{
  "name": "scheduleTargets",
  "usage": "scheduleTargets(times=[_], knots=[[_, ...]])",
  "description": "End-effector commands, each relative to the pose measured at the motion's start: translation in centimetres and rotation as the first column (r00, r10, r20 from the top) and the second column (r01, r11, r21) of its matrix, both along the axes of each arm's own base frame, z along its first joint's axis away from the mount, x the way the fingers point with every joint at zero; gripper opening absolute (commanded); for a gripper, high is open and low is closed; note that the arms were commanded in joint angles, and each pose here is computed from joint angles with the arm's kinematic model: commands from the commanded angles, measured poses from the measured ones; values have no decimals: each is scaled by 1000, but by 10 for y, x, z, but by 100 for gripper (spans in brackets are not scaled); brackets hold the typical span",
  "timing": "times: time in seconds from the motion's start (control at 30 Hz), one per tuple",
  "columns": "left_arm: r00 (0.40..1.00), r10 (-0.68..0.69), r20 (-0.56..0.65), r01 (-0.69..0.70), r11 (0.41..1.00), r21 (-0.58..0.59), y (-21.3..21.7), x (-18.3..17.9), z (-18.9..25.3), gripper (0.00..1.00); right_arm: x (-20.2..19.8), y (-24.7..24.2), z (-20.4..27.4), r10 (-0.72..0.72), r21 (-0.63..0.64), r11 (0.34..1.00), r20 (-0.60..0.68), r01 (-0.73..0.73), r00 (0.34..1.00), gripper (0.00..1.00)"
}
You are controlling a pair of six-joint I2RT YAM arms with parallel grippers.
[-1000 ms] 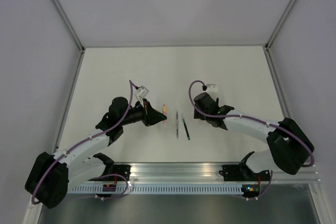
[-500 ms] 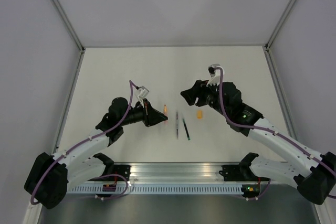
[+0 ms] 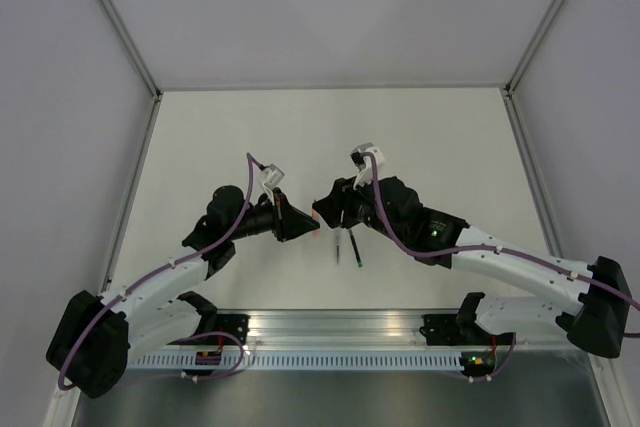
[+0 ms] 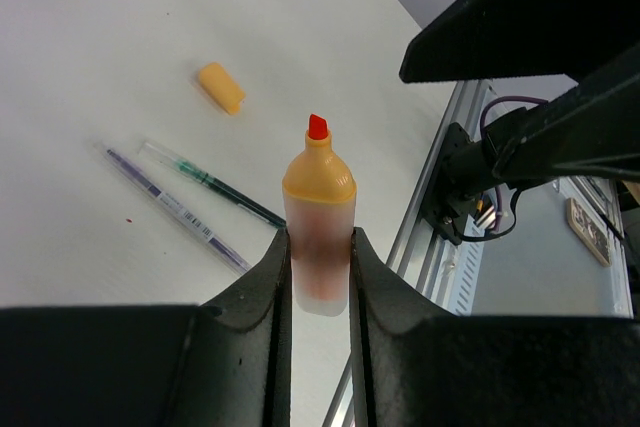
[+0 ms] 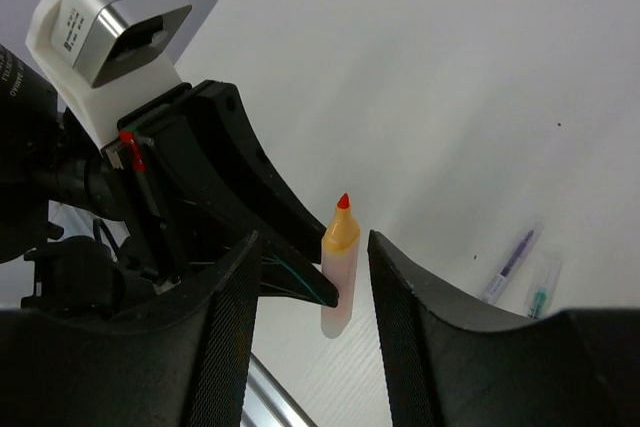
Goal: Insert the pens into the pen caps
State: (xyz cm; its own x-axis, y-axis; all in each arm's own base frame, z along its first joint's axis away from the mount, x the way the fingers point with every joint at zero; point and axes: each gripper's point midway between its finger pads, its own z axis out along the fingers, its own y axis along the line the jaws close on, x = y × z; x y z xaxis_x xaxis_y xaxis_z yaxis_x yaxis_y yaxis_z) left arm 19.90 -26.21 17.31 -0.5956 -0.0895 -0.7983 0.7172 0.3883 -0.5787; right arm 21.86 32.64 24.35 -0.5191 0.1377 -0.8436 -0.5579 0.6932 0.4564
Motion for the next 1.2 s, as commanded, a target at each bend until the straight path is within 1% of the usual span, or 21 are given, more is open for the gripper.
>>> scheduleTargets(times=[0.0,0.07,0.17,0.33,0.57,0.7,0.8,0.83,0.93,0.97,1.03,1.07,1.1,1.13,1.17], knots=[[999,-20,33,21,999,-34,-3,-3,10,2,11,-4,8,-112,-25,993,35,113,993,53],[999,-20,32,21,999,-35,-3,-3,10,2,13,-6,-2,-153,-68,986,35,155,988,52],[999,-20,32,21,999,-34,-2,-3,10,2,13,0,-8,-158,-96,982,35,160,987,51],[999,-19,32,20,999,-32,-2,-3,10,2,11,10,-16,-152,-112,982,26,154,988,50],[999,-21,31,21,999,-31,-3,-3,10,2,11,20,-39,-146,-159,977,3,144,989,49],[999,-22,35,23,999,-35,-2,-4,12,2,11,25,-44,-144,-162,977,-9,141,990,46],[999,-28,41,30,999,-37,-2,-5,13,2,9,32,-41,-117,-139,984,-15,113,993,35],[998,-32,45,34,999,-40,-3,-6,14,2,7,36,-37,-98,-120,988,-13,96,995,26],[997,-57,53,60,997,-54,-3,-12,18,3,7,40,-31,-86,-100,991,-8,85,996,10],[996,-58,61,62,996,-60,-3,-12,20,4,5,40,-27,-72,-91,993,-4,72,997,1],[994,-81,73,87,993,-80,-3,-19,26,14,4,37,-15,-66,-66,996,19,68,998,0],[993,-85,84,92,992,-90,-3,-20,30,22,2,34,-13,-60,-64,996,25,61,998,0],[993,-90,78,97,991,-97,-2,-23,31,42,0,31,-11,-50,-66,996,39,53,998,0],[992,-88,90,98,989,-109,-1,-25,36,63,-2,30,11,-40,-4,999,73,41,996,0],[992,-88,94,98,989,-115,0,-27,38,88,-6,28,14,-25,3,1000,84,25,996,0]])
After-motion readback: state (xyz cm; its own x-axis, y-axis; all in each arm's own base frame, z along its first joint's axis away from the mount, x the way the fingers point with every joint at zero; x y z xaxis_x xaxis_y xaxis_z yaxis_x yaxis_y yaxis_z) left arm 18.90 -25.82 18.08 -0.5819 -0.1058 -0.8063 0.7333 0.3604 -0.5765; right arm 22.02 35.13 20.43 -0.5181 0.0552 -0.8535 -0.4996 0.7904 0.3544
